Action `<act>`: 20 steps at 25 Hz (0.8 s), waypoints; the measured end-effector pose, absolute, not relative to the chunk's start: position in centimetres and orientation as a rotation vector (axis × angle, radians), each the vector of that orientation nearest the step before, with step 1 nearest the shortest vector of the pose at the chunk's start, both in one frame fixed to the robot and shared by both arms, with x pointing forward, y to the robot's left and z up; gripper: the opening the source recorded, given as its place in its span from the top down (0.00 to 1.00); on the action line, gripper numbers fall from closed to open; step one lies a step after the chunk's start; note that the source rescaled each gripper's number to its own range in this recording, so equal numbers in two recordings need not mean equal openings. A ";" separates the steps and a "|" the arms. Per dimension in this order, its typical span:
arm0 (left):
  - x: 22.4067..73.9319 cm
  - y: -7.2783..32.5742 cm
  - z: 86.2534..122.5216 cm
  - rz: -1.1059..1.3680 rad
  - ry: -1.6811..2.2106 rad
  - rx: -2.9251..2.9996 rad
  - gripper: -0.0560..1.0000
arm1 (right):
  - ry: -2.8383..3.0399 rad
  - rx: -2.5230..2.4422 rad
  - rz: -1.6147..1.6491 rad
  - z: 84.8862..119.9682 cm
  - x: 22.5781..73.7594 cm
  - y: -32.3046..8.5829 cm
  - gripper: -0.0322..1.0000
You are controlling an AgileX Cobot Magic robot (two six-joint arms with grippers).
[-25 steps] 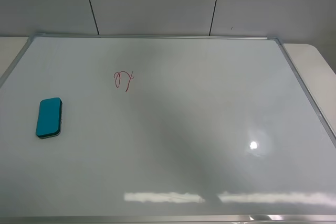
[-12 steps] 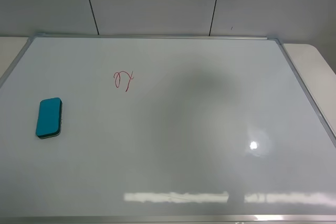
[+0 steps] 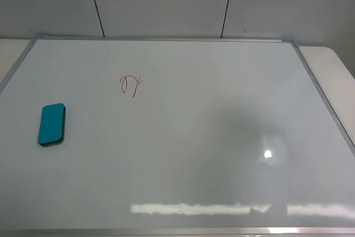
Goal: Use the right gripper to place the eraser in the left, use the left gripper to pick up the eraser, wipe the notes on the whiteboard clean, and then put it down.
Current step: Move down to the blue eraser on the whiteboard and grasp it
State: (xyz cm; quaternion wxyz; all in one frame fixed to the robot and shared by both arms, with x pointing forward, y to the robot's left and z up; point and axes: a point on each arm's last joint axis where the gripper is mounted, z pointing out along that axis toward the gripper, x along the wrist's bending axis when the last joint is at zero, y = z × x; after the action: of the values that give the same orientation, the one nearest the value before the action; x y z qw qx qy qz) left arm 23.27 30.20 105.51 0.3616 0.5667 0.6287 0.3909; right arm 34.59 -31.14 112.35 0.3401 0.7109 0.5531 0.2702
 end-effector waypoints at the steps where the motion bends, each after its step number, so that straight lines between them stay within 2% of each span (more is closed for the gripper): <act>1: 23.3 30.2 105.5 1.007 1.620 1.460 0.00 | 1.427 1.850 0.720 111.9 34.0 -31.2 0.97; 11: 23.3 30.2 105.5 1.007 1.620 1.460 0.00 | 1.357 1.963 0.684 108.0 30.2 -31.8 0.97; 20: 23.3 30.2 105.5 1.007 1.620 1.460 0.00 | 1.296 1.851 0.769 107.7 24.5 -30.9 0.97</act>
State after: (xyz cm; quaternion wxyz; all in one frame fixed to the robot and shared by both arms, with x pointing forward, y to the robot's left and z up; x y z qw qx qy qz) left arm 23.27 30.20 105.51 0.3616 0.5667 0.6287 0.3909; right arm 24.48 -30.94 107.74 0.3683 0.7210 0.5047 0.2996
